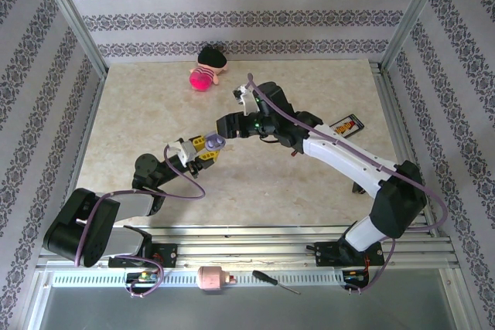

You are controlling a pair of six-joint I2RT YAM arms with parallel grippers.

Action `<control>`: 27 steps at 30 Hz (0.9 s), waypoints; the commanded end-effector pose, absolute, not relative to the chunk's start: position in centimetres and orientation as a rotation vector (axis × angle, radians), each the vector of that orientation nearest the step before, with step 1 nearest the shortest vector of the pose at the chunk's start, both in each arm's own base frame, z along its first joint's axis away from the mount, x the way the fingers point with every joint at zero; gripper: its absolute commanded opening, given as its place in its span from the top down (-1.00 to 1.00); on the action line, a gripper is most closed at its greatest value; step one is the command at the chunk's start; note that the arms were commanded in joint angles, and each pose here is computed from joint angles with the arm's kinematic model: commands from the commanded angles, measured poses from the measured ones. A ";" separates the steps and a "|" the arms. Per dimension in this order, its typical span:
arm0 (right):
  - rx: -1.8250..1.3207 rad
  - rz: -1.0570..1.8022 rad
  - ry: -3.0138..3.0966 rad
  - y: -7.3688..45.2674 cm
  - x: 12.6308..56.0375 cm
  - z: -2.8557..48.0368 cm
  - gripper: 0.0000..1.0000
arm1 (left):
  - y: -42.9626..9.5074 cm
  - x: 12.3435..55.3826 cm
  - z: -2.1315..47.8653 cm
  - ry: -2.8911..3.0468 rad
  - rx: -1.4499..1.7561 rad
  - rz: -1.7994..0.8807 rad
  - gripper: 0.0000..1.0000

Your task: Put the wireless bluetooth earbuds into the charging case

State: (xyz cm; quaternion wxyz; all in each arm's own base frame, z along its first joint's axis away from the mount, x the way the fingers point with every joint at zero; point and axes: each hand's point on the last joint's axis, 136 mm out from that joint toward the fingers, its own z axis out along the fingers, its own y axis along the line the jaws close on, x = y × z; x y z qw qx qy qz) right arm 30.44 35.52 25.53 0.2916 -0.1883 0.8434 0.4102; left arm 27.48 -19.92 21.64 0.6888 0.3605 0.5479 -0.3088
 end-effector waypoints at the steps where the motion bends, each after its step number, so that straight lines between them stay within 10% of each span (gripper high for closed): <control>1: -0.504 1.122 2.244 35.0 29.5 25.9 -0.24 | -19.9 27.3 23.9 1.145 0.784 -0.667 0.53; 27: -0.007 1.991 2.057 35.9 28.8 27.5 -0.27 | -21.1 28.5 26.3 1.140 0.683 -0.716 0.52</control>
